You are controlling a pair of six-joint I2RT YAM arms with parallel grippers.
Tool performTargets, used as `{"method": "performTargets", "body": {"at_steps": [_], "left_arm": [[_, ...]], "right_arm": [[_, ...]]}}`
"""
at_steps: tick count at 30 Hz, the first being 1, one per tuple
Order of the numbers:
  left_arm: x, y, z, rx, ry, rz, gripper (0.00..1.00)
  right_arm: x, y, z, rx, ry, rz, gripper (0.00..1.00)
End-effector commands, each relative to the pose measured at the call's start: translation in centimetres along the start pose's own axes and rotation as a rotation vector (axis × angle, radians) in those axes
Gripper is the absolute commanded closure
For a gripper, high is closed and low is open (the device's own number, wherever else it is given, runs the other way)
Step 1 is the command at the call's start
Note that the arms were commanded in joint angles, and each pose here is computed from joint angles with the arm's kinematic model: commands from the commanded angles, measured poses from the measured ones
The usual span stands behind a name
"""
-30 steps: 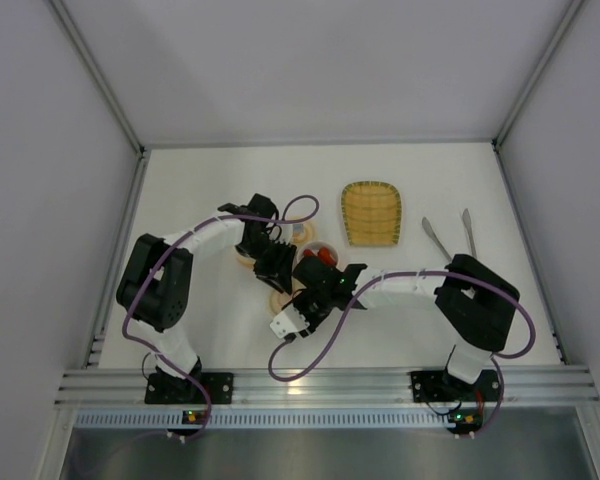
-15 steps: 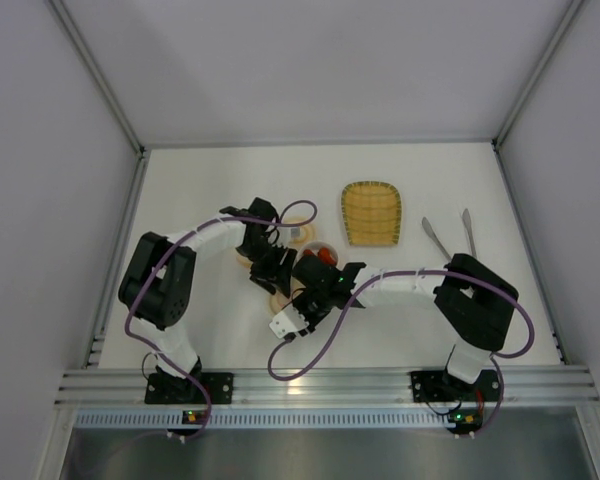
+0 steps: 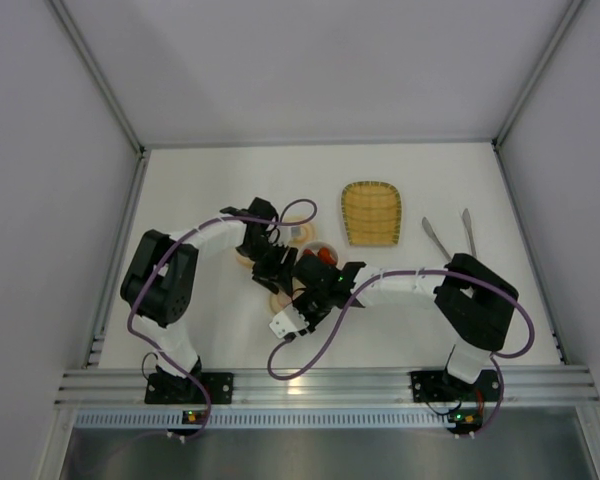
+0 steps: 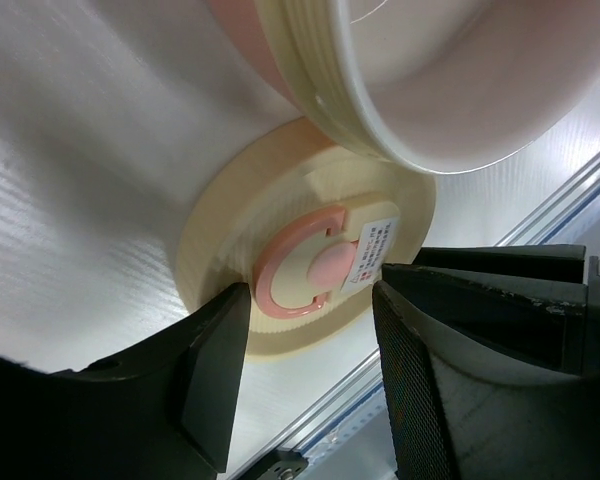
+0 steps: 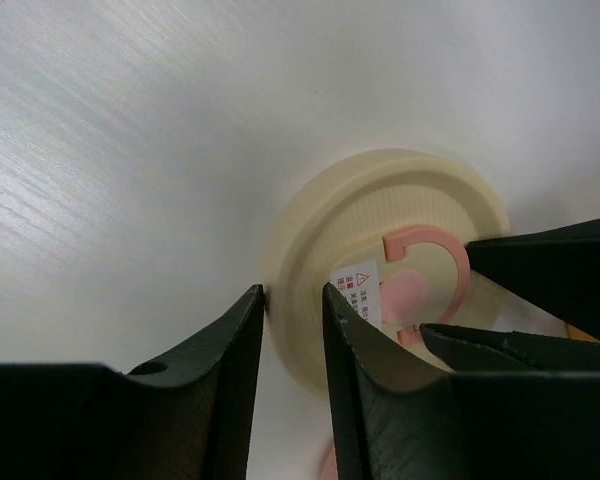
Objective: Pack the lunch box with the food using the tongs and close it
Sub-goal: Pick up the box lid from the center of the board.
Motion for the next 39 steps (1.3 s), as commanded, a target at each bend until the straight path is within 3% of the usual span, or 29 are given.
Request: {"method": "performTargets", "body": {"at_steps": [1, 8, 19, 27, 34, 39], "left_arm": [[0.2, 1.3, 0.1, -0.057, 0.006, -0.018, 0.43], [-0.3, 0.9, -1.3, -0.182, -0.002, 0.001, 0.51], [-0.5, -0.1, -2.8, -0.279, 0.002, -0.01, 0.77], [-0.6, -0.3, -3.1, -0.3, 0.001, -0.01, 0.81], [-0.6, 0.1, -1.8, -0.183, 0.0, -0.003, 0.73], [-0.5, 0.4, -1.4, -0.163, -0.001, 0.001, 0.88]], "right_arm": [[-0.4, 0.2, 0.9, 0.086, 0.022, -0.003, 0.71], [-0.2, 0.4, 0.8, 0.095, 0.025, -0.004, 0.72], [-0.3, 0.6, 0.6, 0.113, 0.045, 0.007, 0.73], [-0.4, 0.7, 0.7, 0.113, 0.05, 0.009, 0.74], [-0.1, 0.4, 0.6, 0.107, 0.05, 0.002, 0.73], [0.6, -0.6, 0.3, 0.087, 0.061, -0.012, 0.59]]}}
Point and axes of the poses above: each gripper's point midway between its finger pads, its own y axis out along the fingers, its own z axis along the line the jaws close on, x = y × z, the point moved 7 cm from there along -y, back along the fingers, and after that the axes turned 13 degrees about y, right-handed, at the moved point
